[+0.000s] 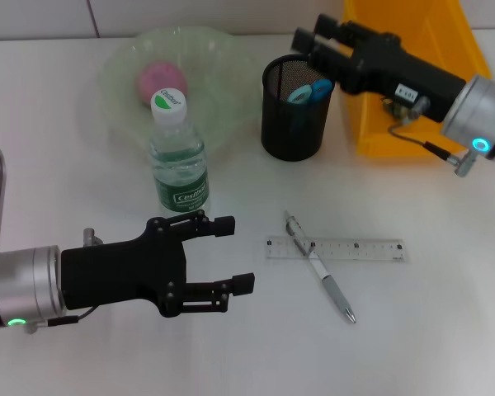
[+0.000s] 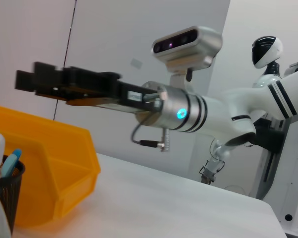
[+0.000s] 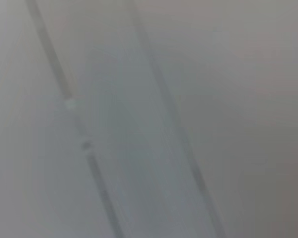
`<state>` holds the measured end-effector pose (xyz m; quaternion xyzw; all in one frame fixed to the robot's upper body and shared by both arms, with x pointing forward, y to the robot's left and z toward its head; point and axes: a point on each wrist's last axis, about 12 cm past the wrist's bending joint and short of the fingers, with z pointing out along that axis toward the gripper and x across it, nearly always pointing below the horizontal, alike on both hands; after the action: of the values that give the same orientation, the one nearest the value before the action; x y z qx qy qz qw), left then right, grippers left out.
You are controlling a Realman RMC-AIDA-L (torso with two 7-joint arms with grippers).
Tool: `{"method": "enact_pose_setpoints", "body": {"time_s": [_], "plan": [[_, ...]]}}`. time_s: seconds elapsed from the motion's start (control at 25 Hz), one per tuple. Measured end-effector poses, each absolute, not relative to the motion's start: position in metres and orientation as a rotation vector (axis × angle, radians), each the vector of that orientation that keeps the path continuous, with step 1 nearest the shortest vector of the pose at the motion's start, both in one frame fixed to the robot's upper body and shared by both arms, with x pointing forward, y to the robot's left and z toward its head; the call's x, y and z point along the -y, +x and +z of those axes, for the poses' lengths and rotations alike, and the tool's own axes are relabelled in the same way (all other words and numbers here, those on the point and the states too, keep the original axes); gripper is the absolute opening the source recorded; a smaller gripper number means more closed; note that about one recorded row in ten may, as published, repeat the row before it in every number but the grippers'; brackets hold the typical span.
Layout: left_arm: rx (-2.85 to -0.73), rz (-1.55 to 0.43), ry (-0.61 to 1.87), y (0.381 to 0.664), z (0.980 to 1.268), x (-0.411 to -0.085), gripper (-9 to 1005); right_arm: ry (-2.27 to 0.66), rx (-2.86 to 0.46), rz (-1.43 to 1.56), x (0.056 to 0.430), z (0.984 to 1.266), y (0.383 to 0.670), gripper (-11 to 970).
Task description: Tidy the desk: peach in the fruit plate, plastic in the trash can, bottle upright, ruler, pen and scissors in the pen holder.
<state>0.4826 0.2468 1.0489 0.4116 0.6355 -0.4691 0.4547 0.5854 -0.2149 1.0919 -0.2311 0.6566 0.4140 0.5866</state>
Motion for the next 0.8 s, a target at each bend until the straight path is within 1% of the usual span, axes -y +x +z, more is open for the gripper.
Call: {"method": "enact_pose_setpoints", "body": {"time_s": [0.16,0.32,0.4,0.6,0.8], "plan": [[-1.568,-1.159,1.011,0.483,1.05,-0.248,843,-0.782,-1.617,1.03,0.222,1.112,0.573,583],[-1.568,-1.16,1.011,0.483,1.05,-0.248,843,-1.032,-1.723,1.02,0.233,1.136,0.561,616],[-1.571,-1.164,1.02,0.483,1.05,-0.248,843,-1.209,-1.789,0.995,0.241,1.151,0.555,737],[-1.587,-1.191,1.014,0.482,1.05,-0.248,843,-1.542,-1.954,0.87,0.247,1.174,0.55,737],[-1.613,-1.226,1.023,0.481,1.05,-0.247,843,-1.76,-2.015,0.734,0.233,1.184,0.556,737]]}}
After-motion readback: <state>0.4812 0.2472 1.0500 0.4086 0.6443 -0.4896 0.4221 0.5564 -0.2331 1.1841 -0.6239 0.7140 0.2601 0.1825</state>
